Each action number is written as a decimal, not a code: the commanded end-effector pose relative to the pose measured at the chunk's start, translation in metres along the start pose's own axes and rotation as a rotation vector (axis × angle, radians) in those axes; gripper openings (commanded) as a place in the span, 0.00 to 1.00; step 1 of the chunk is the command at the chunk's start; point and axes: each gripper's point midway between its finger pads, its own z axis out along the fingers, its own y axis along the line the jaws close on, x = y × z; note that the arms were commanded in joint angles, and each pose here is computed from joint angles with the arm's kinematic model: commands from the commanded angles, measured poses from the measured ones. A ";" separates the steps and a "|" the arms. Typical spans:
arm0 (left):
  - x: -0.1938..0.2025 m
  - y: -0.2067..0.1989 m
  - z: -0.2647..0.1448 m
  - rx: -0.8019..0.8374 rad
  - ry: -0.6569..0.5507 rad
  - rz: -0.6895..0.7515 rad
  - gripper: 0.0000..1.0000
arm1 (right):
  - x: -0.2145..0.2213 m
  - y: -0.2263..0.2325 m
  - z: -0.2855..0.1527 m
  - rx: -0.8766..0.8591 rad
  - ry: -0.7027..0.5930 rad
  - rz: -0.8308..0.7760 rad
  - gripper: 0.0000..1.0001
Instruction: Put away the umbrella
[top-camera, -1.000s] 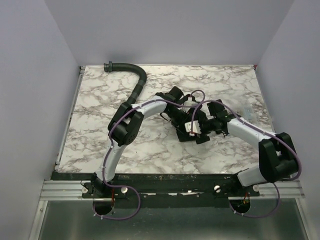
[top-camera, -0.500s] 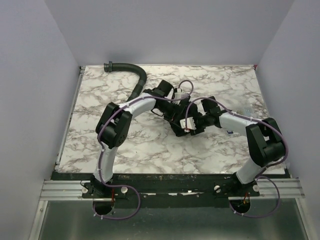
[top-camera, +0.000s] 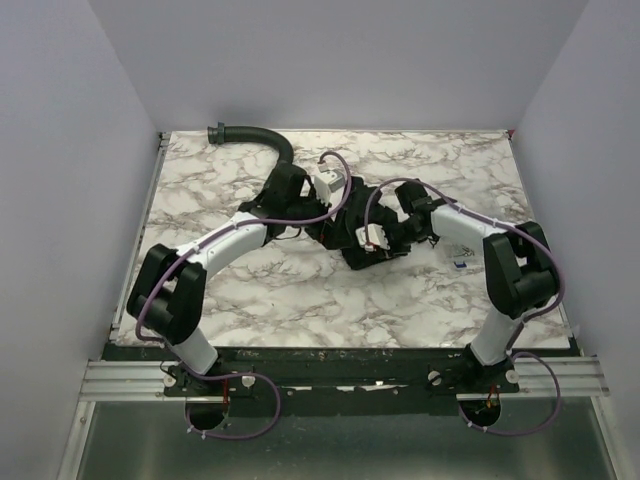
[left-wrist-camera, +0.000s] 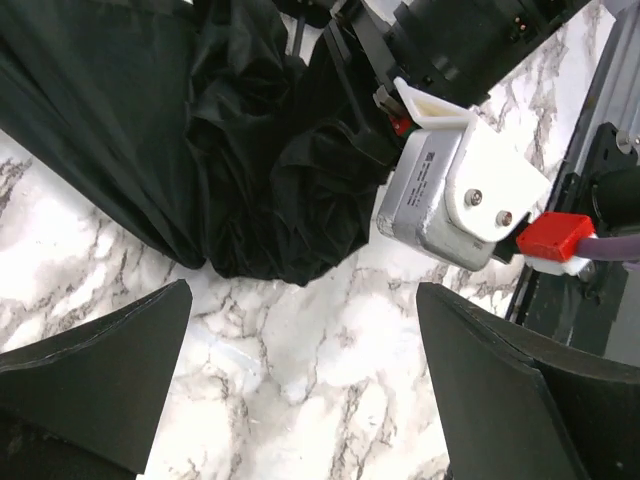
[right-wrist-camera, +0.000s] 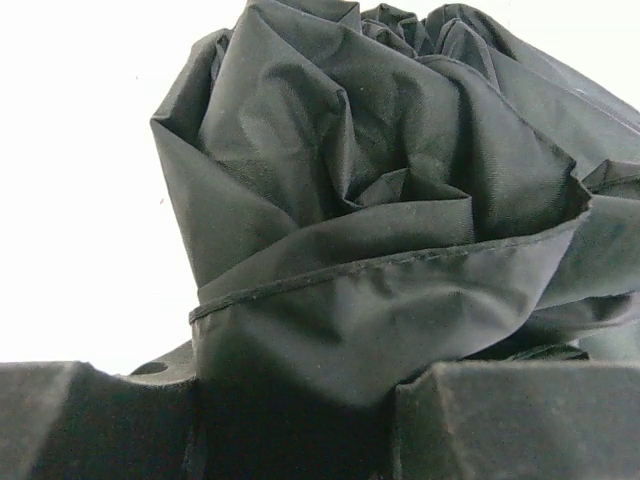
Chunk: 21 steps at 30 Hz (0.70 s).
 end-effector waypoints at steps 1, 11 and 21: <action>-0.003 0.026 0.014 -0.071 -0.024 -0.052 0.99 | -0.005 0.097 -0.004 -0.390 -0.004 0.295 0.25; -0.008 -0.025 -0.023 0.021 -0.377 0.408 0.99 | -0.017 0.141 -0.026 -0.632 0.057 0.588 0.23; 0.070 -0.096 0.023 0.007 -0.177 0.915 0.99 | -0.027 0.129 -0.024 -0.672 0.053 0.715 0.22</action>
